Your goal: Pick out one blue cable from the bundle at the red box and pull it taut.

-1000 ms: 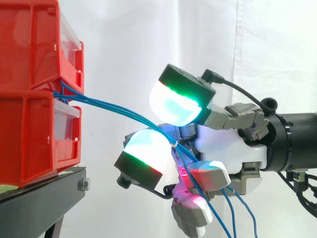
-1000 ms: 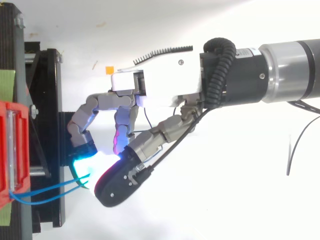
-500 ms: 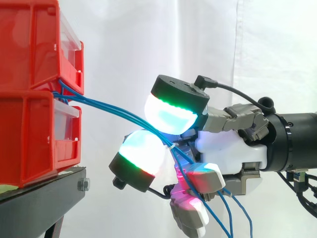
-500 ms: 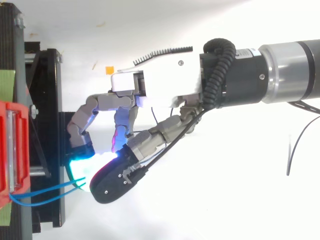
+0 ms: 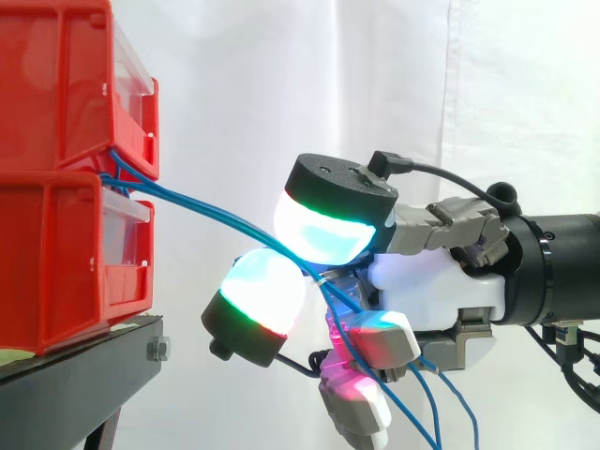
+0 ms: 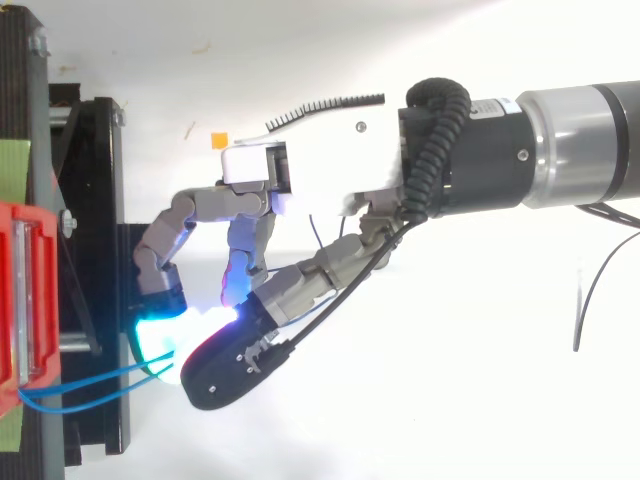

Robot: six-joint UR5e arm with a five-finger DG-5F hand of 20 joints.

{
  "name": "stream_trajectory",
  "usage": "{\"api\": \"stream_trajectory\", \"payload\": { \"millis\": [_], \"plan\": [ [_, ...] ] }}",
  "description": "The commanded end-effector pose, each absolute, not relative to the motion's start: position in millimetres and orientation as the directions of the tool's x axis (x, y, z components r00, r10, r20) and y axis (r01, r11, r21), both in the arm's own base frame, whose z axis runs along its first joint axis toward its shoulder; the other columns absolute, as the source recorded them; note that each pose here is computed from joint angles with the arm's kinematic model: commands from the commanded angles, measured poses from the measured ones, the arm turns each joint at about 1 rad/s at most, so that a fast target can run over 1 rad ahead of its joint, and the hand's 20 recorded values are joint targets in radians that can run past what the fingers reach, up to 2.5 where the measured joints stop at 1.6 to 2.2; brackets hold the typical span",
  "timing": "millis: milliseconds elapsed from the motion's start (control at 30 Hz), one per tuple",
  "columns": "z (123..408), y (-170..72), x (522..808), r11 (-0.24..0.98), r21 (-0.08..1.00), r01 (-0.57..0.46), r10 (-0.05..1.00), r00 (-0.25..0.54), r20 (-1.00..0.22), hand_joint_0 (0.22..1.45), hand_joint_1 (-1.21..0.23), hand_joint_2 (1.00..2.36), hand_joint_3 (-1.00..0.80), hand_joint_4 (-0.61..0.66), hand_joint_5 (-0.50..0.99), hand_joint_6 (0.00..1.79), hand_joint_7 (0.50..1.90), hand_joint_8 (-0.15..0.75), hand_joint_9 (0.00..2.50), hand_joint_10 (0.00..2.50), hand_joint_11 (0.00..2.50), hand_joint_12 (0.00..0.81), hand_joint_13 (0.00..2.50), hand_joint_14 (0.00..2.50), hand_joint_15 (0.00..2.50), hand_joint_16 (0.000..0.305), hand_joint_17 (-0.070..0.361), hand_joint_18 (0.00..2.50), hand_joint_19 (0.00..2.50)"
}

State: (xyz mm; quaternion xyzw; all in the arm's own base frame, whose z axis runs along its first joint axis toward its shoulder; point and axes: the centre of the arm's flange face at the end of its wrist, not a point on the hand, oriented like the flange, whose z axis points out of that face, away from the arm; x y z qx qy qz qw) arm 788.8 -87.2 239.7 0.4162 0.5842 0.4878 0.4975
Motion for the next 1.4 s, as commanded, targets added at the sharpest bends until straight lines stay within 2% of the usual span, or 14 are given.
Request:
{"api": "stream_trajectory", "payload": {
  "millis": [0,267,333,433,633,767,1000,1367],
  "plan": [
    [238.8,-87.2,788.9,0.178,0.984,0.002,0.972,-0.159,-0.175,0.67,-0.74,1.02,-0.20,0.08,-0.18,0.91,0.82,0.327,1.14,0.02,0.79,0.420,1.12,0.02,0.66,0.056,0.125,0.92,0.81],
    [238.1,-87.2,788.5,0.178,0.984,0.004,0.972,-0.159,-0.175,0.70,-0.77,1.02,-0.25,0.06,-0.19,0.92,0.78,0.323,1.12,0.02,0.79,0.415,1.11,0.02,0.66,0.055,0.124,0.91,0.79],
    [239.3,-87.2,788.4,0.178,0.984,0.002,0.972,-0.159,-0.175,0.73,-0.76,1.01,-0.38,0.07,-0.19,0.92,0.74,0.322,1.12,0.02,0.79,0.412,1.11,0.02,0.66,0.055,0.123,0.91,0.79],
    [239.3,-84.8,788.7,0.178,0.984,0.002,0.971,-0.162,-0.175,0.73,-0.76,1.00,-0.45,0.10,-0.19,0.91,0.73,0.318,1.12,0.02,0.78,0.410,1.12,0.02,0.66,0.054,0.123,0.91,0.78],
    [237.1,-85.0,787.7,0.178,0.984,0.007,0.971,-0.161,-0.175,0.68,-0.73,1.00,-0.46,0.13,-0.19,0.91,0.76,0.325,1.16,0.02,0.78,0.415,1.13,0.02,0.67,0.055,0.123,0.91,0.79],
    [237.1,-85.0,787.7,0.178,0.984,0.007,0.971,-0.161,-0.175,0.65,-0.63,1.00,-0.50,0.13,-0.18,0.90,0.75,0.330,1.19,0.02,0.78,0.418,1.14,0.02,0.66,0.054,0.122,0.92,0.80],
    [237.2,-84.8,787.9,0.184,0.983,0.004,0.970,-0.162,-0.181,0.59,-0.60,1.00,-0.50,0.14,-0.18,0.89,0.75,0.328,1.18,0.02,0.77,0.423,1.14,0.02,0.66,0.055,0.123,0.93,0.80],
    [237.2,-84.8,787.9,0.184,0.983,0.004,0.970,-0.162,-0.181,0.64,-0.50,1.00,-0.50,0.12,-0.17,0.88,0.78,0.333,1.22,0.02,0.78,0.421,1.16,0.02,0.66,0.054,0.121,0.95,0.80]
  ]
}}
